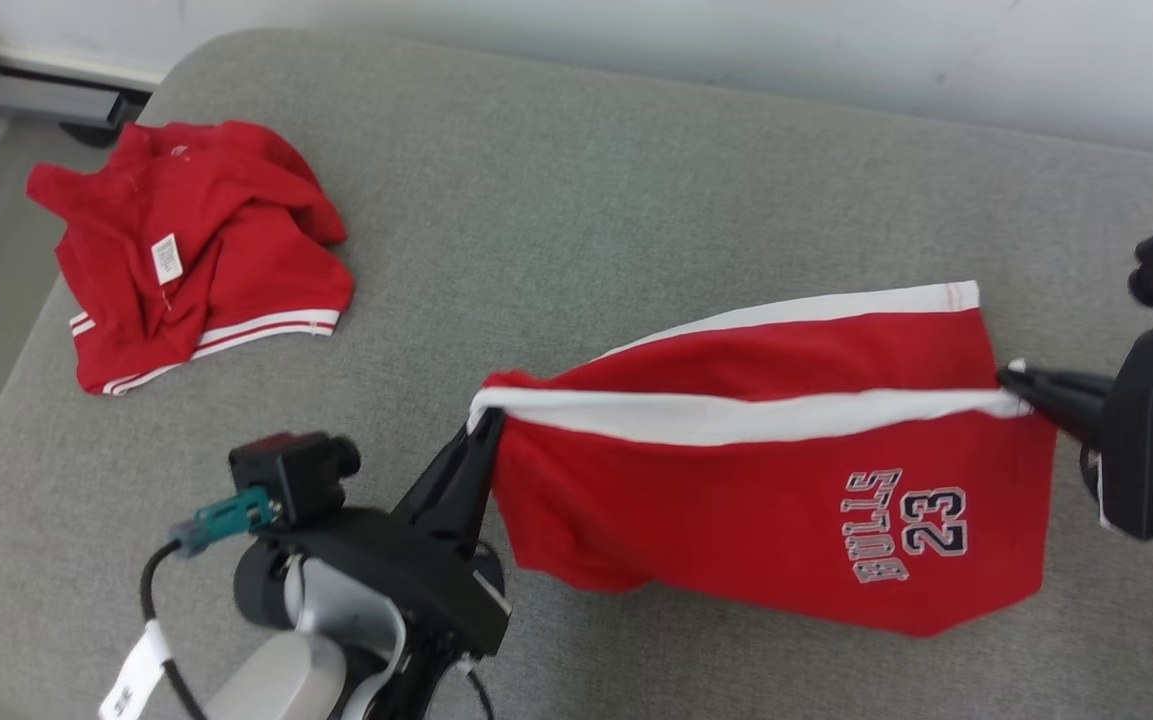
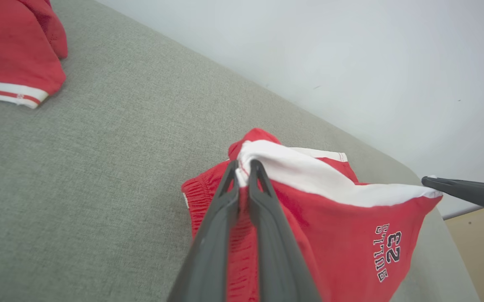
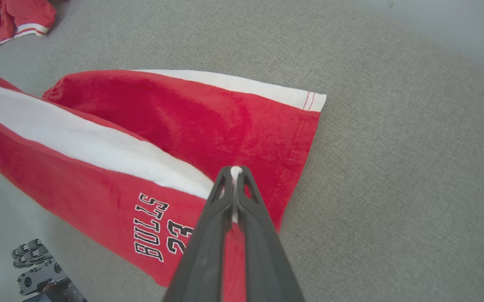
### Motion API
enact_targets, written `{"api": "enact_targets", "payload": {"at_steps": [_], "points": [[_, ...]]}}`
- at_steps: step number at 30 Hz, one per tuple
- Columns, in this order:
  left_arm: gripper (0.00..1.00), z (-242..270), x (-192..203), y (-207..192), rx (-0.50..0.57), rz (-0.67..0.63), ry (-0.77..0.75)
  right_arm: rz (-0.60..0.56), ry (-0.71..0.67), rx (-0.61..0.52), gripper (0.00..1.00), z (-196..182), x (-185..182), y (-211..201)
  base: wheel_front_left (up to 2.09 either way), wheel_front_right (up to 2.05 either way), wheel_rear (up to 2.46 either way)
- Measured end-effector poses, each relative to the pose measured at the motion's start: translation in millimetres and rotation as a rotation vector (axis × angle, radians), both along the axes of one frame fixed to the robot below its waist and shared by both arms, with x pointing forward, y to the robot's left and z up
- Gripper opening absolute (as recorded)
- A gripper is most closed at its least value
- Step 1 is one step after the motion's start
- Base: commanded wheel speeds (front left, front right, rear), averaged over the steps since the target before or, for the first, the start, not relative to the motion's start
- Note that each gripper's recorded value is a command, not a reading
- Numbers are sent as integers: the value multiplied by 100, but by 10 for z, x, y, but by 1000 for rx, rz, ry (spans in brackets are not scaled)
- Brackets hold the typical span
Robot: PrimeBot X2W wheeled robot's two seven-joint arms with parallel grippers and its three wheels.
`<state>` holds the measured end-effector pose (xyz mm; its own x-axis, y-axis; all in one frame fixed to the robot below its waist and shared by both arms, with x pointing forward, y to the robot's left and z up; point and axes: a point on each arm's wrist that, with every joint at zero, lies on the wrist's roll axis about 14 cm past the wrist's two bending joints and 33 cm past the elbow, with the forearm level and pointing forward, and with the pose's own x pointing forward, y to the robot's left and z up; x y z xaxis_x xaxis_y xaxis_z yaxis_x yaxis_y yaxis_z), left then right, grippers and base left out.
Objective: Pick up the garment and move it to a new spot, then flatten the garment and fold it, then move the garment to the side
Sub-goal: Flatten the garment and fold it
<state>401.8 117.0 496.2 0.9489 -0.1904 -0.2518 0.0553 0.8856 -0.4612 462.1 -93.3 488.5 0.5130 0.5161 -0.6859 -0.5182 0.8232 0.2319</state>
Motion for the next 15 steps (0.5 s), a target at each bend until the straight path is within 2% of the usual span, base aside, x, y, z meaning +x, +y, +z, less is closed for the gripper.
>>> {"api": "enact_targets", "payload": {"at_steps": [4, 15], "points": [[0, 15, 159, -11, 4, 8, -11, 9, -57, -1, 0, -26, 245, 82, 0, 0, 0], [0, -177, 355, -27, 4, 22, 30, 39, -100, -44, 0, -264, 659, 228, 0, 0, 0]]}}
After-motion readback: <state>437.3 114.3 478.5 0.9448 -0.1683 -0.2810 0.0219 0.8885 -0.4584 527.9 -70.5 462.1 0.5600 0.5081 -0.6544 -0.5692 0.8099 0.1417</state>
